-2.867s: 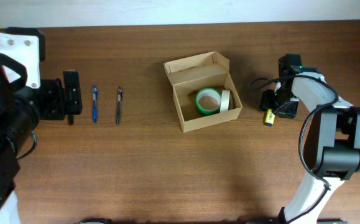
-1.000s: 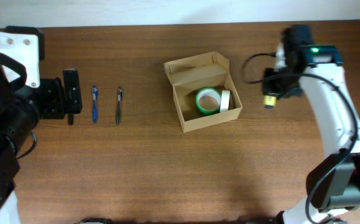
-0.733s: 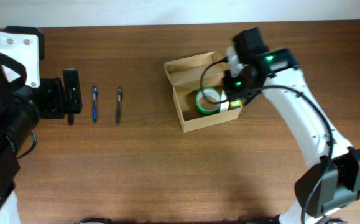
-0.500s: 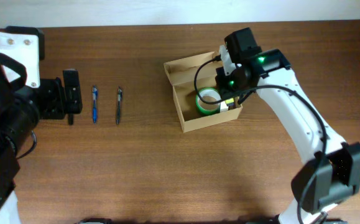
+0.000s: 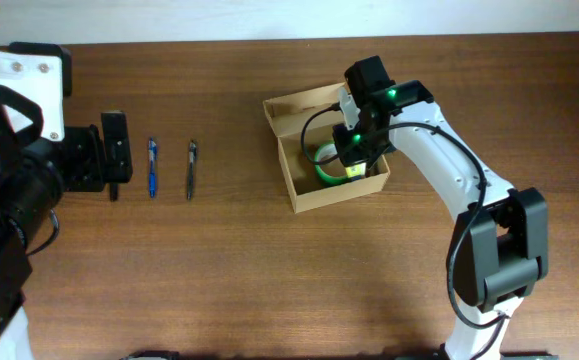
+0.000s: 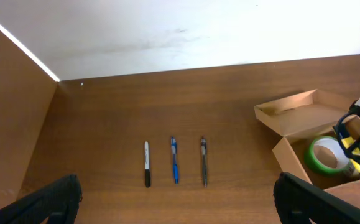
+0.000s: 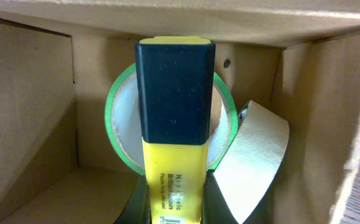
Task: Pack container
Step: 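Carry the yellow highlighter into the box and lower it onto the tapes, then release the highlighter and withdraw the right gripper to the right, then lower the left gripper over the dark pen beside the blue pen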
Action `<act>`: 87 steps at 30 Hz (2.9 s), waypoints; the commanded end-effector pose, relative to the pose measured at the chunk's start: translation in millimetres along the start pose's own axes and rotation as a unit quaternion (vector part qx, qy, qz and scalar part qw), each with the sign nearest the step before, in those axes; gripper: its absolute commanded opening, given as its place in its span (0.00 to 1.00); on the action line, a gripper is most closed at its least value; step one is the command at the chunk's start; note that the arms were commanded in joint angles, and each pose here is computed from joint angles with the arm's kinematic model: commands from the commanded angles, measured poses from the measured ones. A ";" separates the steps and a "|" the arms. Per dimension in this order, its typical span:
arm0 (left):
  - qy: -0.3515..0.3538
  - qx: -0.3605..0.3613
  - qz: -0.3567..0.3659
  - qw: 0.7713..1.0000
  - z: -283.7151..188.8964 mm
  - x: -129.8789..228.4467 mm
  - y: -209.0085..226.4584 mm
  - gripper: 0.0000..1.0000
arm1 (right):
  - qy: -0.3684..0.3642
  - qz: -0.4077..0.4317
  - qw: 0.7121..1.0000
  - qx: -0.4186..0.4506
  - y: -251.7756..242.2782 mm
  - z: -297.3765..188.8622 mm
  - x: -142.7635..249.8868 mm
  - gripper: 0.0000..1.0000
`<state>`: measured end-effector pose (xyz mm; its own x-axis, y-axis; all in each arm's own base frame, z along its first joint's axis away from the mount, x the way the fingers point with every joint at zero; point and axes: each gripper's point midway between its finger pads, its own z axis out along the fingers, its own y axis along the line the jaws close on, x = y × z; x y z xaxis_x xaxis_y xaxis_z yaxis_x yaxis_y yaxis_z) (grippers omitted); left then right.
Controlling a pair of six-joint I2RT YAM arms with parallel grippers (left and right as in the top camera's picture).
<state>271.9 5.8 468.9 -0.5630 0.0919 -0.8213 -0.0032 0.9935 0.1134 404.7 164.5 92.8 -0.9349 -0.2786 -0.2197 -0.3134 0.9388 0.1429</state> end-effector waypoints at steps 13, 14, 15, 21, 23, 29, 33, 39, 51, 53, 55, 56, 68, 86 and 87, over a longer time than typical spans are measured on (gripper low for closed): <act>0.002 0.007 0.009 1.000 1.8 0.2 -2.9 0.99 | 0.011 -0.017 1.000 -0.019 20.1 2.3 3.7 0.43; 0.002 0.007 0.009 1.000 1.8 0.2 -2.9 0.99 | 0.012 -0.019 1.000 -0.020 21.6 2.4 3.9 0.43; 0.002 0.007 0.009 1.000 1.8 0.2 -2.9 1.00 | 0.012 -0.021 1.000 -0.020 23.4 2.6 4.2 0.43; 0.002 0.007 0.009 1.000 1.8 0.1 -2.9 1.00 | 0.026 -0.030 0.999 -0.023 39.2 0.8 11.6 0.43; 0.002 0.007 0.009 1.000 1.8 -0.1 -2.8 0.99 | 0.030 -0.043 0.998 -0.025 51.3 -5.4 12.8 0.42; 0.007 -0.005 0.010 1.000 6.5 -0.1 0.8 0.99 | 0.003 -0.099 0.995 -0.004 94.0 -48.5 -0.8 0.54; 0.033 -0.034 0.013 0.999 23.6 6.5 9.3 0.99 | -0.035 -0.125 0.991 0.012 117.4 -96.2 -12.5 0.68; 0.090 -0.036 0.022 0.995 71.0 26.6 5.2 1.00 | -0.110 -0.098 0.984 0.095 97.0 -190.6 -21.6 0.80; 0.161 -0.046 0.037 0.985 129.8 69.3 5.8 0.99 | -0.338 0.042 0.914 0.219 -3.1 -385.1 11.6 0.99; 0.165 -0.048 0.034 0.985 137.6 74.1 7.7 1.00 | -0.362 0.073 0.901 0.230 -22.2 -408.8 28.1 0.99; 0.168 -0.049 0.031 0.984 146.3 79.2 9.1 0.99 | -0.381 0.101 0.887 0.241 -39.1 -429.4 45.3 0.99; 0.171 -0.050 0.031 0.984 151.2 82.7 9.5 0.99 | -0.391 0.117 0.879 0.246 -47.1 -438.6 54.0 0.99; 0.253 -0.009 0.043 0.967 254.4 184.0 -10.6 0.99 | -0.459 0.158 0.846 0.221 -53.9 -488.4 111.7 0.99; 0.321 0.062 0.084 0.941 351.6 257.9 -39.7 0.96 | -0.437 0.146 0.865 0.201 -46.7 -473.7 116.7 0.99; 0.328 0.065 0.084 0.939 355.5 264.2 -41.2 0.94 | -0.433 0.143 0.868 0.194 -44.7 -470.8 115.2 0.99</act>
<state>420.5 17.6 72.9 -0.9239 0.2092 -0.3205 0.1724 0.9751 0.1397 228.6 -9.6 523.4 -0.4063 0.0659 -0.9114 0.1643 0.9864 -0.0019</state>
